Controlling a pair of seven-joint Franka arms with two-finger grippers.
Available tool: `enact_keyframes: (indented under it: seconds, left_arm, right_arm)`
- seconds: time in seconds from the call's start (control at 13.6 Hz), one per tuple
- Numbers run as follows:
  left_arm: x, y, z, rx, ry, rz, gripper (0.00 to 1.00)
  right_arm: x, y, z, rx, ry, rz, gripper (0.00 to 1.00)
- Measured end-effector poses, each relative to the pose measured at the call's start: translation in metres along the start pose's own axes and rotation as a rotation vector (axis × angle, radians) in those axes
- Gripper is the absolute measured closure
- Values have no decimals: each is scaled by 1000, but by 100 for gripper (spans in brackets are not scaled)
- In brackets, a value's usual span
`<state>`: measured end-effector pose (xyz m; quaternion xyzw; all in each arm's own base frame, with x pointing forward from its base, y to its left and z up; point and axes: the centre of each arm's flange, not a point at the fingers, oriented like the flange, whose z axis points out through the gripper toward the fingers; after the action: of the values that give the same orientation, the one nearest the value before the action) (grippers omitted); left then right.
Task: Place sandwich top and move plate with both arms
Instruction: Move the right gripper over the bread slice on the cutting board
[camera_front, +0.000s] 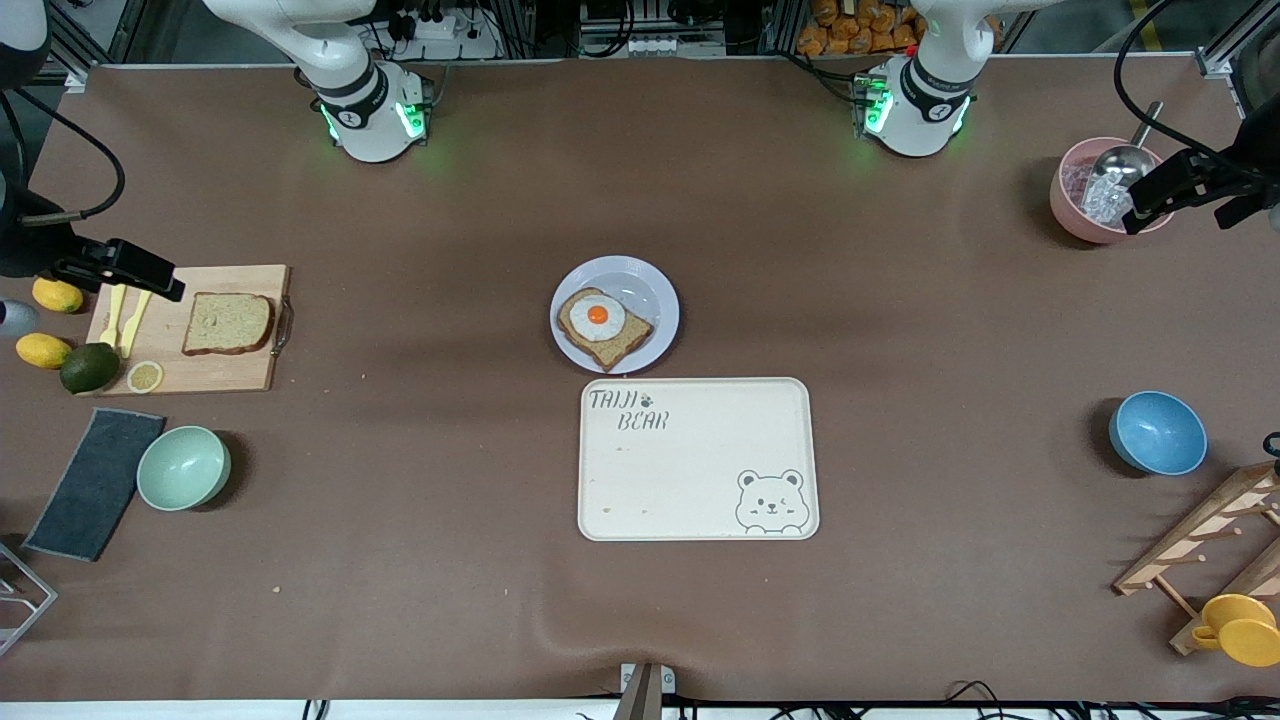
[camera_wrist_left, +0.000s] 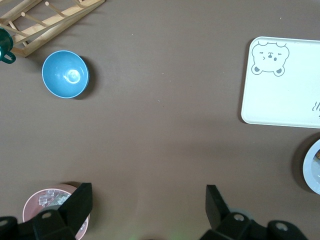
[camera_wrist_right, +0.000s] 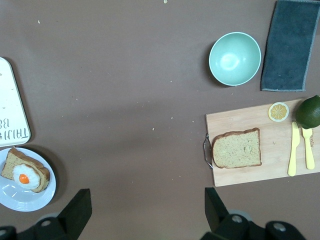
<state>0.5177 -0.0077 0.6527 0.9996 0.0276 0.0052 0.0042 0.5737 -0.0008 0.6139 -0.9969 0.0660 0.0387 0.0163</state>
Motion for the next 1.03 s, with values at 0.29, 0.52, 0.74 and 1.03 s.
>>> enact_keyframes:
  seconds: [0.29,0.52,0.74,1.03]
  left_arm:
    - [0,-1,0,1,0,-3,0]
    - [0,-5,0,2,0,-9,0]
    - [1,-11,1,3,-4,-21,0]
    - [2,-22,1,3,-4,-42,0]
  right_arm:
    - [0,0,2,-1,-4,0,0]
    - [0,5,6,-5,-17,1,0]
    - [5,36,21,-5,-44,23,0]
    - [18,93,61,6,-48,9,0]
